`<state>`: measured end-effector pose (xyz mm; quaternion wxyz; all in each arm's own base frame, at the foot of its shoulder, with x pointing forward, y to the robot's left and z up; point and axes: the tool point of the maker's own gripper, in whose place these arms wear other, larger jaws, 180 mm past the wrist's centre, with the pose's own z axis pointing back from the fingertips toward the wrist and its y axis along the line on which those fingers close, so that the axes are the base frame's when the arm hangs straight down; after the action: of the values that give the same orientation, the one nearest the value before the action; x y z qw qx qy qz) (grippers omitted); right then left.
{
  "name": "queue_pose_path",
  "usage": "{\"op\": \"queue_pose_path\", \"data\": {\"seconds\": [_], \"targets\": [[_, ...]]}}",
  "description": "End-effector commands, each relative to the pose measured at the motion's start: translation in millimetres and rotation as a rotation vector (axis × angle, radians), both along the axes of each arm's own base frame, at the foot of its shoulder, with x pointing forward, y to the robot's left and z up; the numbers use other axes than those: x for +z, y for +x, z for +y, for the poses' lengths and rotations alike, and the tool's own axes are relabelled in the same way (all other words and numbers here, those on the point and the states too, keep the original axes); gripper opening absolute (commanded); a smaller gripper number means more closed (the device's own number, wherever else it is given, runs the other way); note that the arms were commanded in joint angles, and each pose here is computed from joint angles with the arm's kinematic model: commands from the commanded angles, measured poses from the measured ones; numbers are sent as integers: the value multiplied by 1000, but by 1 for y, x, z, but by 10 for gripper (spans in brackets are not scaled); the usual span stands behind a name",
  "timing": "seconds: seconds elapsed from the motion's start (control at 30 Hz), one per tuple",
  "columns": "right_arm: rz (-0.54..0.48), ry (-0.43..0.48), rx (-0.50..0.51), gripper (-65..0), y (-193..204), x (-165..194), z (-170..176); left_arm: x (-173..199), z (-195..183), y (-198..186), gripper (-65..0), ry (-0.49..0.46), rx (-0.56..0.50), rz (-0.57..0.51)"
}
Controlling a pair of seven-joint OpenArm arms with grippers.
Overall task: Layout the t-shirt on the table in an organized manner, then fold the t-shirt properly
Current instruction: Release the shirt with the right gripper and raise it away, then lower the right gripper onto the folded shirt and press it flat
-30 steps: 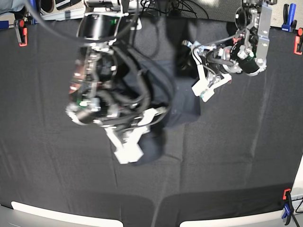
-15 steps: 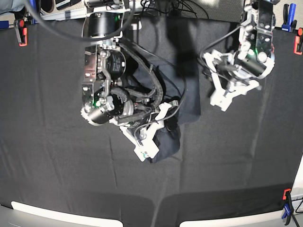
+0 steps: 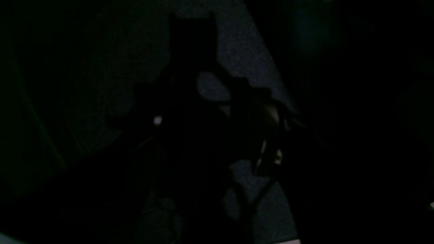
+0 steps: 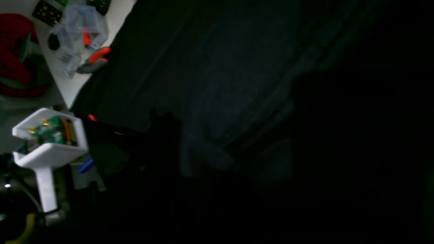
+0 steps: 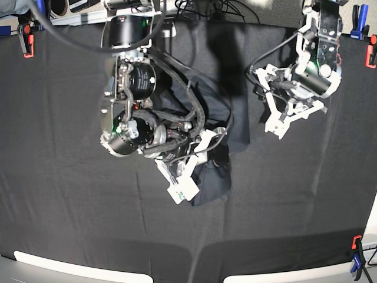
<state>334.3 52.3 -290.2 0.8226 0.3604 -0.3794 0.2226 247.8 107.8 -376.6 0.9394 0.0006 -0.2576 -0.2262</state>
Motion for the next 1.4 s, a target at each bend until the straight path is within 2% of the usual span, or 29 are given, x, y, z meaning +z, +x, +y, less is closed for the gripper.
{"op": "queue_pose_path", "data": {"seconds": [0.0, 0.07, 0.17, 0.33, 0.43, 0.53, 0.57, 0.73, 0.87, 0.9, 0.97, 1.07, 1.23, 1.37], "targets": [[-58, 80, -2, -423, 8, 26, 8, 8, 2, 7, -364, 1, 7, -34], [-58, 154, 19, -352, 5, 37, 14, 8, 2, 7, -364, 1, 7, -35], [-64, 295, 60, -350, -2, 60, 24, 11, -1, 11, -364, -12, 3, -62], [-165, 448, 195, -350, -18, 96, 35, 11, 3, 12, -364, 7, 4, -71], [-208, 487, 226, -350, -20, 109, 36, 12, 21, 14, -364, 91, 12, -83], [-242, 478, 233, -350, -14, 118, 35, 16, 49, 18, -364, 193, 68, -110], [-256, 453, 230, -350, -10, 119, 35, 18, 58, 20, -364, 219, 90, -124], [-348, 213, 157, -351, 9, 113, 20, 26, 89, 24, -364, 277, 164, -157], [-434, -15, -26, -351, 19, 111, -28, 30, 99, 25, -364, 292, 191, -167], [-438, -39, -84, -351, 17, 112, -42, 29, 98, 25, -364, 287, 190, -166], [-428, -59, -191, -351, 8, 111, -71, 29, 96, 25, -364, 272, 187, -164], [-380, -132, -307, -351, -12, 89, -117, 28, 91, 25, -364, 242, 180, -163], [-223, -237, -459, -351, -44, 40, -183, 27, 83, 26, -364, 196, 170, -165], [-177, -256, -559, -351, -58, 26, -214, 26, 82, 26, -364, 189, 169, -162]]}}
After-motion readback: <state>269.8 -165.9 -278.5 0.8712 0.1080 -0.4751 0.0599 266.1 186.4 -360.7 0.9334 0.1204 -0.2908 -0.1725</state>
